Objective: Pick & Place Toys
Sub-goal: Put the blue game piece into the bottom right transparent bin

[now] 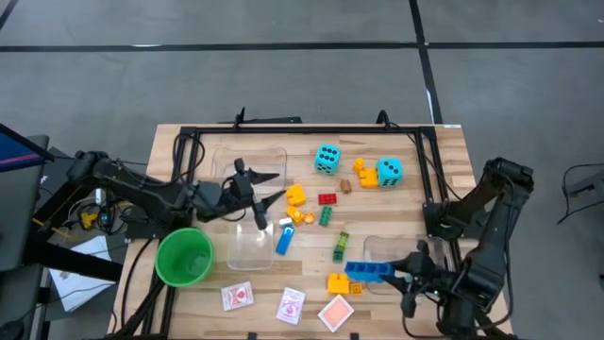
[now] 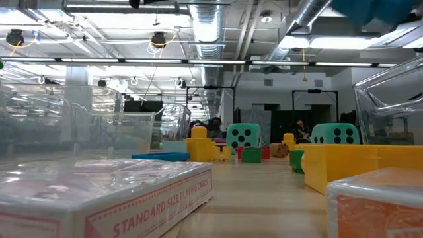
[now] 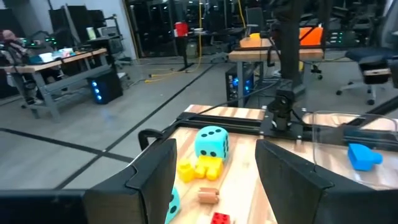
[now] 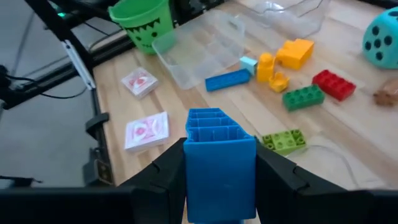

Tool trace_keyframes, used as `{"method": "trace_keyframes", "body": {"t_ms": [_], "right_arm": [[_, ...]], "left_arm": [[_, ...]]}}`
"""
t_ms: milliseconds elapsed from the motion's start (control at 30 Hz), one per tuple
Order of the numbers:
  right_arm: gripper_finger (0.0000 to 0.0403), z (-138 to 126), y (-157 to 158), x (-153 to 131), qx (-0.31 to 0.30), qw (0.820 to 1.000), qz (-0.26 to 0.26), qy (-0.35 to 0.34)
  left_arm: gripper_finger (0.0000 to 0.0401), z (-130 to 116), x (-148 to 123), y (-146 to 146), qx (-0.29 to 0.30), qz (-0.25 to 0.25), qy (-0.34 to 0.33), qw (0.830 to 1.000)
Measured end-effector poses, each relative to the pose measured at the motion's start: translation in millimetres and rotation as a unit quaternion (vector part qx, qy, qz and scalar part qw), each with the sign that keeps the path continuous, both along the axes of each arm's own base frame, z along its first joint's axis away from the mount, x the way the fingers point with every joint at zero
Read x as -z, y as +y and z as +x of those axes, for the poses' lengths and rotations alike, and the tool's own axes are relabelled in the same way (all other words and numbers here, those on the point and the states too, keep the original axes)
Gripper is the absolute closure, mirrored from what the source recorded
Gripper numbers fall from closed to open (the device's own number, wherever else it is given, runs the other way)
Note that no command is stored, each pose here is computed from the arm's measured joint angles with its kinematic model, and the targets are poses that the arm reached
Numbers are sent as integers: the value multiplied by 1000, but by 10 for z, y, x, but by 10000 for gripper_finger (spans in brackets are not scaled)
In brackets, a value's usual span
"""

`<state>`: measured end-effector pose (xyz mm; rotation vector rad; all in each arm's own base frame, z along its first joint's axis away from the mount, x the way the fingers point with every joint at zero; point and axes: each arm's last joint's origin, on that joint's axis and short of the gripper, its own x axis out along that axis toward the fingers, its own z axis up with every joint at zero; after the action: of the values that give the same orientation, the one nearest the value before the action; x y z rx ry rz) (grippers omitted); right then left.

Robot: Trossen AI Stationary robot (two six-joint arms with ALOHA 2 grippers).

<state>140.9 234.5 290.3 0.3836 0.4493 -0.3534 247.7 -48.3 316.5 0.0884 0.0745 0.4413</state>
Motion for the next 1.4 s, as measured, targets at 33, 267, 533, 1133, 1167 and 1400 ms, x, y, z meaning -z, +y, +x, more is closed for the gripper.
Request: {"method": "trace_keyframes", "body": {"t_ms": [33,267,533,1133,1167,1400], "right_arm": [[269,-18,9,-5,0,1000,-2,-9],[270,-110,26,-11,4,999,-2,-35],[270,-127,-107,80,40,998,-5,50],[269,-349,-197,130,100,980,34,167],[269,-349,-192,136,100,979,38,171],[269,-260,-288,261,184,949,89,240]], "left_arm": [[188,6,-3,17,3,-1,-1,1000],[188,38,-20,70,51,-8,-11,999],[188,39,-13,67,59,-11,-8,998],[188,-14,14,-176,107,-22,2,994],[188,-18,15,-188,109,-22,2,994],[188,-30,16,-229,116,-31,0,993]]}}
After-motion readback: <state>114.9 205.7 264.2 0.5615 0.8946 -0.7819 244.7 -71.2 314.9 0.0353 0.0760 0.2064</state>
